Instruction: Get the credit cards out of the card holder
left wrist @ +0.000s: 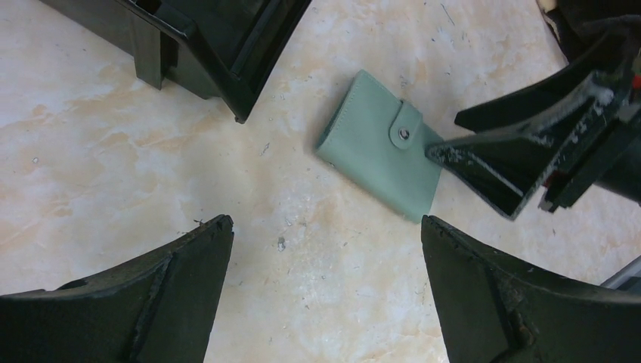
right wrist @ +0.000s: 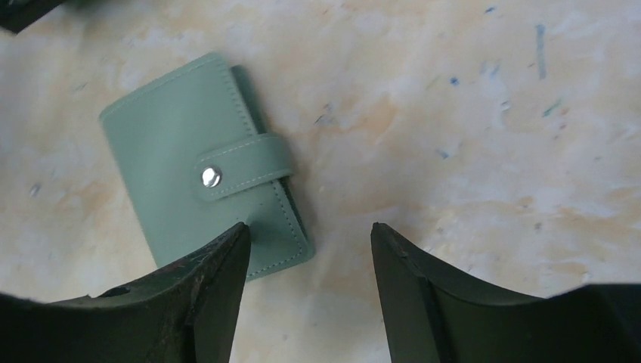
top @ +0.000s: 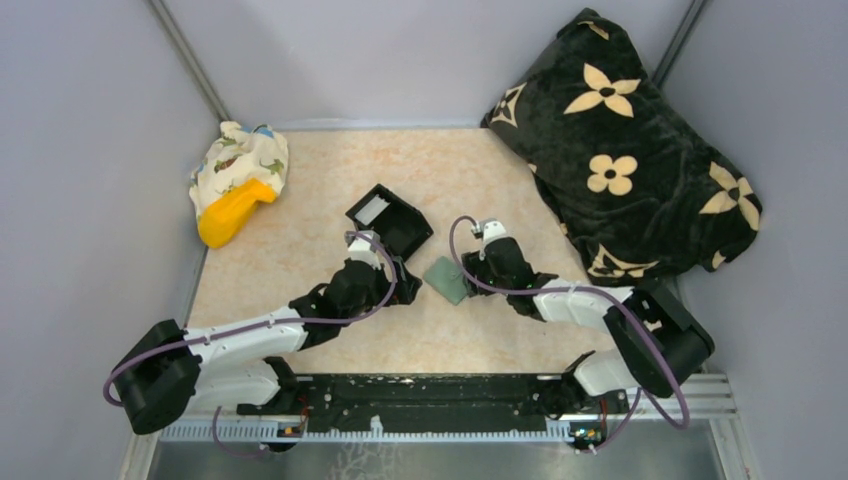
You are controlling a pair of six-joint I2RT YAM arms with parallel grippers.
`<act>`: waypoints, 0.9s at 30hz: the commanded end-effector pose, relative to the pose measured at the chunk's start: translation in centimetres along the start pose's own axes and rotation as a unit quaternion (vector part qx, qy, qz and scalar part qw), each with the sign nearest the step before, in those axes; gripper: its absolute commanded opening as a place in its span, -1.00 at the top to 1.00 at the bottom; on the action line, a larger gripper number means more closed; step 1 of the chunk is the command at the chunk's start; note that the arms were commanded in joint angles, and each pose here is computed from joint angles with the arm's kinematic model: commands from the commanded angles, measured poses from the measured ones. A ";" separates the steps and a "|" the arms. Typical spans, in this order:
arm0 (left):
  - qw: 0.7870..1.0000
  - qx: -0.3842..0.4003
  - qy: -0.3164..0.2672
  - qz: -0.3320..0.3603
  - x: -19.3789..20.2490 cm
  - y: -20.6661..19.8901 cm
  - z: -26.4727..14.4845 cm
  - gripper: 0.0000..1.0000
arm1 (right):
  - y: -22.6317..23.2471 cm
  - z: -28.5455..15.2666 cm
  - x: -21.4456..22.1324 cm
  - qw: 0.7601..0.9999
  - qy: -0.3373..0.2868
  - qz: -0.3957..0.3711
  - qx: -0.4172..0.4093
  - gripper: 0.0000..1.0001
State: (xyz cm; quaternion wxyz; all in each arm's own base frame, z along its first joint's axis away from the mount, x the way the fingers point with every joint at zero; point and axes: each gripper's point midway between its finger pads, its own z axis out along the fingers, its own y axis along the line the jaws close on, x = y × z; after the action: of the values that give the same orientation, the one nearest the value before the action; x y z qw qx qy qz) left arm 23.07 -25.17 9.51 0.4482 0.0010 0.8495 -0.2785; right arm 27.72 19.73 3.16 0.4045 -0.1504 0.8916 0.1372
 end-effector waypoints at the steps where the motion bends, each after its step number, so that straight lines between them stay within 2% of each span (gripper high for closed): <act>1: 1.000 0.001 -0.012 -0.007 -0.3 -0.1 0.0 -0.98 | 3.8 -1.6 -1.0 0.996 -0.038 -0.004 -0.086 -0.22; 7: 1.000 0.006 -0.009 -0.008 -0.3 -0.5 0.5 -0.98 | 6.0 -4.1 -0.8 0.991 -0.041 -0.019 -0.127 -0.24; 13: 1.000 0.011 -0.006 -0.008 -0.1 -0.9 1.1 -0.98 | 5.5 -5.3 -3.1 0.992 -0.071 -0.013 -0.105 -0.23; 19: 0.999 0.014 -0.007 -0.029 0.0 -1.0 1.2 -0.89 | 4.8 -3.5 -4.9 0.995 -0.063 -0.037 -0.061 -0.15; 27: 0.999 -0.015 -0.009 -0.034 0.4 0.7 0.4 -0.89 | 5.4 -0.7 -5.7 0.997 -0.039 -0.052 -0.041 -0.21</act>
State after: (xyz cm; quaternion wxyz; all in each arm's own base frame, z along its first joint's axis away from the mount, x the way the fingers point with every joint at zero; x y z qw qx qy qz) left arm 23.43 -25.75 8.60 0.4401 -0.0199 0.8515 -0.2844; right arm 27.37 24.08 7.36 0.4204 -0.2021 0.8689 0.1657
